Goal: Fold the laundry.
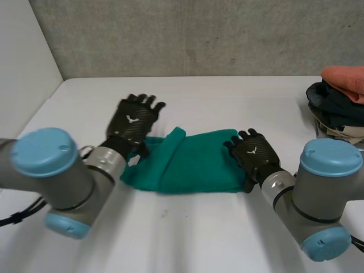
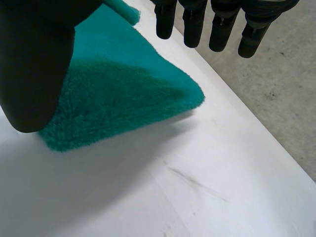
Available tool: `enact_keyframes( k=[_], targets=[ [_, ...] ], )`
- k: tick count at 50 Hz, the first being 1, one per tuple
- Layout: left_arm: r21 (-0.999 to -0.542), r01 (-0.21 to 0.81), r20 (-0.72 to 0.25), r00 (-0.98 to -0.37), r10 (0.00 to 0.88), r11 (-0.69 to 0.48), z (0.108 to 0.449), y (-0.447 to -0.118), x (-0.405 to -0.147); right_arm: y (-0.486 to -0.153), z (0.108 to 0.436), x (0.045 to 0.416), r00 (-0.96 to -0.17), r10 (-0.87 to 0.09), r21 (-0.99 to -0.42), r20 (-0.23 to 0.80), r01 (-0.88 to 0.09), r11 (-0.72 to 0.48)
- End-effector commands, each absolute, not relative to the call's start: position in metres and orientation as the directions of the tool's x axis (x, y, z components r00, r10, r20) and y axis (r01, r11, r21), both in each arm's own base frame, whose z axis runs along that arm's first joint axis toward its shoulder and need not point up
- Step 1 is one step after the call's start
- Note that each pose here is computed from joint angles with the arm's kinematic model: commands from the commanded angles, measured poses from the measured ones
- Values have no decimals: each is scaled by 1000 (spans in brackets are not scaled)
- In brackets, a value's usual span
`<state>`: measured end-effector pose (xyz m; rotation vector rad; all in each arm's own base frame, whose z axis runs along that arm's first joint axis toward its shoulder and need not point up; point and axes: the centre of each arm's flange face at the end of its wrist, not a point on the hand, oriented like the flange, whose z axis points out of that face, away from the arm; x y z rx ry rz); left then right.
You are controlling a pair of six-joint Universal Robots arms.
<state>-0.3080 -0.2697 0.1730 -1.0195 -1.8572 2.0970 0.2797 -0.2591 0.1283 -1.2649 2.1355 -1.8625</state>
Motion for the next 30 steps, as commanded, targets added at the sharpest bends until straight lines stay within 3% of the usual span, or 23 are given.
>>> enact_keyframes(
  k=[1,7,16,23,26,30],
  targets=[
    [-924,332,-381,-765,519,-189,143,-299,-327,-258,128,281,-683,-584,-857,439,-514,-42],
    [-924,349,-379,-790,482,-155,126,-322,-325,-256,126,283,-700,-592,-875,399,-483,-18],
    [-918,380,-387,-794,469,-115,113,-323,-320,-250,122,293,-681,-614,-873,399,-486,-28],
    [-882,469,-460,-836,300,-45,114,-330,-293,-251,123,291,-686,-603,-871,406,-490,-29],
    [-885,459,-460,-838,294,-76,133,-326,-289,-251,123,292,-686,-604,-872,407,-489,-31],
    [-903,407,-427,-824,372,-137,147,-314,-306,-251,124,292,-685,-604,-871,408,-490,-32]
  ],
)
